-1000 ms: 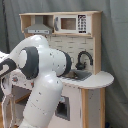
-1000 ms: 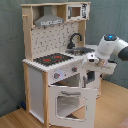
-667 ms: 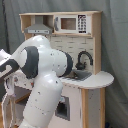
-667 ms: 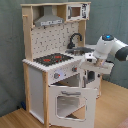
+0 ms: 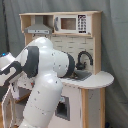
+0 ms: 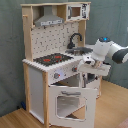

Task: Play with the kitchen

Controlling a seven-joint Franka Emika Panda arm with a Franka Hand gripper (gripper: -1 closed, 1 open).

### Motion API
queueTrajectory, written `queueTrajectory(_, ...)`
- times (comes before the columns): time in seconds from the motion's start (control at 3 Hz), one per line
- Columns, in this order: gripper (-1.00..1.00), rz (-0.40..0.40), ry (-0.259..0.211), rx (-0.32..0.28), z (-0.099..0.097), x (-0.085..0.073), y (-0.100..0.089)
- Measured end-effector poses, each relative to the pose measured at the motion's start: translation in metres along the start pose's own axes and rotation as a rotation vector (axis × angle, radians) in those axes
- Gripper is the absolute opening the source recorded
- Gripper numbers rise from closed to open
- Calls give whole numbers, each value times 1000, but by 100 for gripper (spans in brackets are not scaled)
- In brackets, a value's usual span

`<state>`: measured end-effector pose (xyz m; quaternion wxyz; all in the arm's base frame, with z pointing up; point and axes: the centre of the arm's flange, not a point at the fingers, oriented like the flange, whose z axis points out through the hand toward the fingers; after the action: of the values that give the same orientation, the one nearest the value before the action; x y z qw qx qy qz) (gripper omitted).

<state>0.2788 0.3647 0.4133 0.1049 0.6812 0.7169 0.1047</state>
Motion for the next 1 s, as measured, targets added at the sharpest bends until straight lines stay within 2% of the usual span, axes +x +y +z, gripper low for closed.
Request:
queueTrajectory(0.33,100,-31,21,31,22,-11,-1)
queueTrajectory(0.67,100,-10,29,71,48,-30,4)
queueTrajectory(1.0,100,7,30,83,56,-40,14)
